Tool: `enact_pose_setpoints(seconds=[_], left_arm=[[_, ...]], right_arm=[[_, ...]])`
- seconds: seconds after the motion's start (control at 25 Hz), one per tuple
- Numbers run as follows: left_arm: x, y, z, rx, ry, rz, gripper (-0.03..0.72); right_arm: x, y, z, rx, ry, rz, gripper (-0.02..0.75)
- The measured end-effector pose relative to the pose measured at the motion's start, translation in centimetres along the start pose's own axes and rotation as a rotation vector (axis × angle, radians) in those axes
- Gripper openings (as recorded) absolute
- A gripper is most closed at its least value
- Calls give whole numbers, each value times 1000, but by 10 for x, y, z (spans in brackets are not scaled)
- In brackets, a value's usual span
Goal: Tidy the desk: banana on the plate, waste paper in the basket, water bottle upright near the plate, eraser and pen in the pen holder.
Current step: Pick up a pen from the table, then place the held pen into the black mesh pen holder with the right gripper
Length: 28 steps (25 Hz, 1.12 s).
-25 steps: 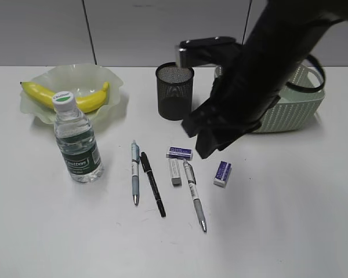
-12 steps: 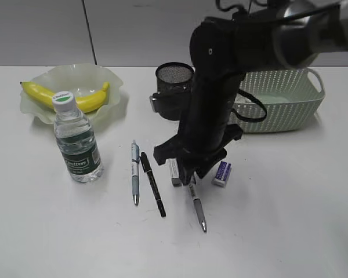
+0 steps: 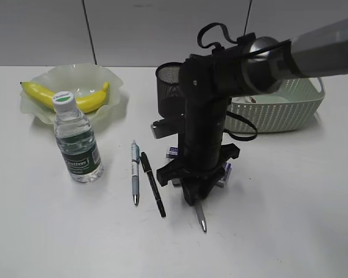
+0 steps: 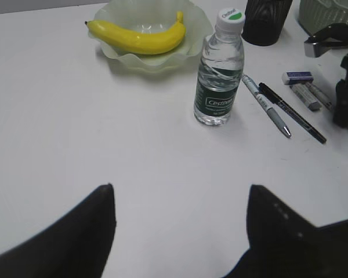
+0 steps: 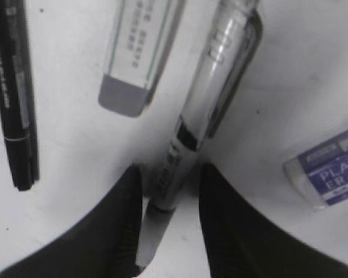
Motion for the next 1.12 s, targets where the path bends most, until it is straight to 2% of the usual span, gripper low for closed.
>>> enact_pose_setpoints(seconds=[0.08, 0.16, 0.28, 0.4, 0.56, 0.72, 0.92, 1.12], left_arm=[[0, 0, 0, 0, 0, 0, 526], [0, 0, 0, 0, 0, 0, 526], [0, 0, 0, 0, 0, 0, 524], [0, 0, 0, 0, 0, 0, 524], [0, 0, 0, 0, 0, 0, 524], [0, 0, 0, 0, 0, 0, 523], [0, 0, 0, 0, 0, 0, 517], [0, 0, 0, 0, 0, 0, 517]], right_arm=[[0, -4, 1, -2, 4, 5, 225], [0, -7, 4, -2, 16, 15, 102], [2, -12, 23, -15, 25, 32, 109], [8, -14, 71, -79, 14, 28, 109], [15, -20, 153, -334, -14, 45, 109], [10, -41, 201, -658, 42, 95, 109], [-4, -84, 205, -930, 63, 116, 108], [-25, -121, 181, -1079, 58, 113, 108]])
Point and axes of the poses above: a point on each arm's last joint axis where the gripper is mounted, z pointing back along that axis away from the gripper, x along the wrist's bending axis when the last joint is at zero, y = z × x, the point moved 4 cm from there along -z, pointing out along that axis toward the gripper, and after that the axes turned 1 degree about -z, right-handed, at the moved point
